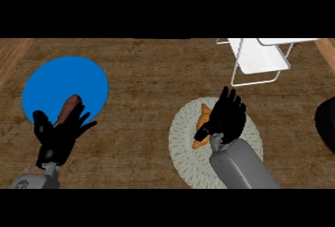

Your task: Pick the croissant from the placemat and place it in the tiered shelf

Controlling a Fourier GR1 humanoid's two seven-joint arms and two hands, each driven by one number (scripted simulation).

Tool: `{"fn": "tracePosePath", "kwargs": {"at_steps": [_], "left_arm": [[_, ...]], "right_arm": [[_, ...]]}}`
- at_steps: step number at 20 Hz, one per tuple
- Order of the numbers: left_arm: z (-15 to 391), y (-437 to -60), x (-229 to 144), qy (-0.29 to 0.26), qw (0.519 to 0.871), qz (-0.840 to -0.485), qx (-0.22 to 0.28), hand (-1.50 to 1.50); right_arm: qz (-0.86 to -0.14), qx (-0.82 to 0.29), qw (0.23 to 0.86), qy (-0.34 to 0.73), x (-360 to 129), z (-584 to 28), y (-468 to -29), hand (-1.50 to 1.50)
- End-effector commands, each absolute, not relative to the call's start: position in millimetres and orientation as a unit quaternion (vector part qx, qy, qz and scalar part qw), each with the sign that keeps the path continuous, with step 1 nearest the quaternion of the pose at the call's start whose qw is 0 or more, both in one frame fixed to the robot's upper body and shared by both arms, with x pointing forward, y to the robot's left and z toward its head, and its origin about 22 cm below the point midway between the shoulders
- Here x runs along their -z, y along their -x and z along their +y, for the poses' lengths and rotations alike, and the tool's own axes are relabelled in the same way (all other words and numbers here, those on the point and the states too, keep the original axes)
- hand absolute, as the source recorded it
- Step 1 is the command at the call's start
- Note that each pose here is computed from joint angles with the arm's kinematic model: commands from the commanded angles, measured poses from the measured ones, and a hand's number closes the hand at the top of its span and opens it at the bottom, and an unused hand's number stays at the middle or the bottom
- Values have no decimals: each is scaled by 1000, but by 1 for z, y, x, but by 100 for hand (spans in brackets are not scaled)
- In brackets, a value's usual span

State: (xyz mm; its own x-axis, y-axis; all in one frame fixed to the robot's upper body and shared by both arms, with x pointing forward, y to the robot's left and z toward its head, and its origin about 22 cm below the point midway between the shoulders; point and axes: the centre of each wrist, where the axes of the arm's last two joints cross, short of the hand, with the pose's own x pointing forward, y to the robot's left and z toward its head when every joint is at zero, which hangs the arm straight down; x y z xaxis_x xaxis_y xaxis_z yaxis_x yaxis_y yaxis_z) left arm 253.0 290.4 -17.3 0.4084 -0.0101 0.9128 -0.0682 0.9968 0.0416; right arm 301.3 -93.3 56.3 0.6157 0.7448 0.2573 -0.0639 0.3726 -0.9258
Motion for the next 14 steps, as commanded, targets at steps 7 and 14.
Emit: {"fn": "tracePosePath", "kwargs": {"at_steps": [7, 14], "left_arm": [[295, -245, 23, -38, 851, -524, -13, 0], [277, -255, 33, -48, 843, -535, -27, 0]], "right_arm": [[-247, -210, 770, 550, -41, -89, -303, -150], [-282, -209, 765, 540, -27, -100, -314, -150]]}}
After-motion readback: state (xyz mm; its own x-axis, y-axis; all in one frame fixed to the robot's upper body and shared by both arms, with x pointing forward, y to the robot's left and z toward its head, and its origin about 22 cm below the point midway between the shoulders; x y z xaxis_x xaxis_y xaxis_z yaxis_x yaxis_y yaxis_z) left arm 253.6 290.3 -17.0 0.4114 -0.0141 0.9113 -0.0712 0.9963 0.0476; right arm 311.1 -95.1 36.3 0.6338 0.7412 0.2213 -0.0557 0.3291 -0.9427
